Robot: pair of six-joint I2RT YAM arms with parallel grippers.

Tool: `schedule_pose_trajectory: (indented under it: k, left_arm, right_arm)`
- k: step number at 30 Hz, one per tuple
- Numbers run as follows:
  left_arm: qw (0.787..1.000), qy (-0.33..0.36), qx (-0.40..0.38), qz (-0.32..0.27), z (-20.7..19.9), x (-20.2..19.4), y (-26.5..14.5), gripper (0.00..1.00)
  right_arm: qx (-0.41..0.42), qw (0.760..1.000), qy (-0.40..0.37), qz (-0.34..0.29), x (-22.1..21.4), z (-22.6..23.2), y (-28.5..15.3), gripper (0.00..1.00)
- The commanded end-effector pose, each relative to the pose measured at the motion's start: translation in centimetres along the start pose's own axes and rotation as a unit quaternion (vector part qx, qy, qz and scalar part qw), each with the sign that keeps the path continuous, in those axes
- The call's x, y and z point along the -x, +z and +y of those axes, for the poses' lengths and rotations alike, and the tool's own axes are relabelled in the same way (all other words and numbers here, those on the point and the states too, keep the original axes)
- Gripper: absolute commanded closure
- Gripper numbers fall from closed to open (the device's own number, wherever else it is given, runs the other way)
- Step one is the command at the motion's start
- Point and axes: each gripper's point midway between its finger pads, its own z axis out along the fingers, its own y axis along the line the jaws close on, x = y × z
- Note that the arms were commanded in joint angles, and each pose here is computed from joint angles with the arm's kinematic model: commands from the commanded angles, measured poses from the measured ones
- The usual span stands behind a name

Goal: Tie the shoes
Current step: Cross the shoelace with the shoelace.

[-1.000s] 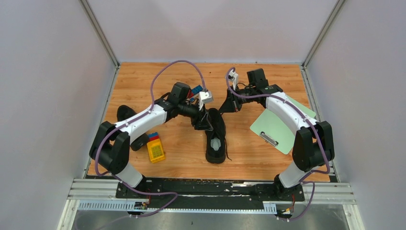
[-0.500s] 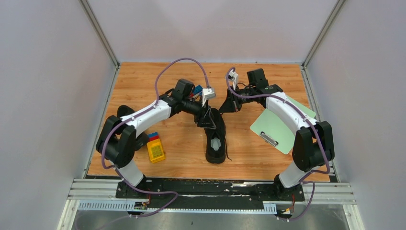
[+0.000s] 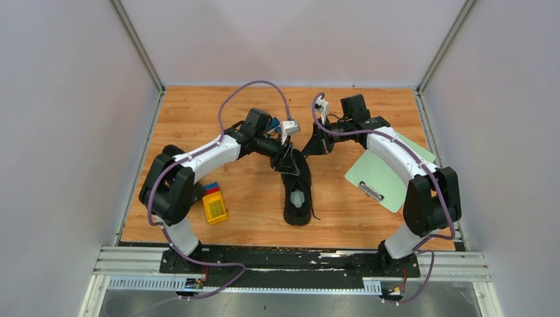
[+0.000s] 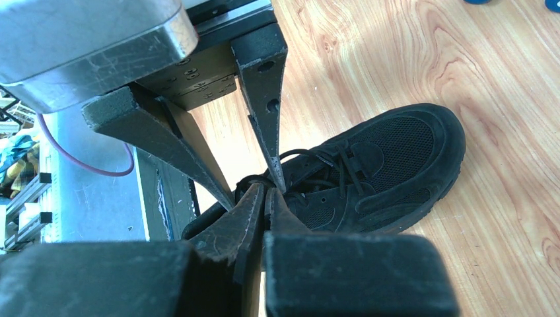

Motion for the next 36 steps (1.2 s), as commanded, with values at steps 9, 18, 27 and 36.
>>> schedule_pose_trajectory:
  k: [9, 18, 27, 36]
  left_arm:
    - [1.000, -0.004, -0.015, -0.003, -0.5, 1.2, -0.3, 0.56]
    - [1.000, -0.009, -0.006, 0.006, -0.4, 1.0, -0.5, 0.62]
    - [1.000, -0.015, 0.008, 0.015, 0.2, 0.6, -0.4, 0.70]
    - [1.000, -0.020, -0.006, 0.021, -0.2, 0.3, -0.4, 0.72]
  right_arm:
    - [0.004, 0.999, -0.032, -0.019, 1.7, 0.6, -0.3, 1.00]
    - [0.003, 0.999, -0.036, -0.021, 1.8, 0.8, -0.4, 1.00]
    - [0.004, 0.999, -0.039, -0.023, 1.9, 1.0, -0.5, 1.00]
    - [0.008, 0.999, -0.040, -0.025, 2.1, 1.1, -0.6, 1.00]
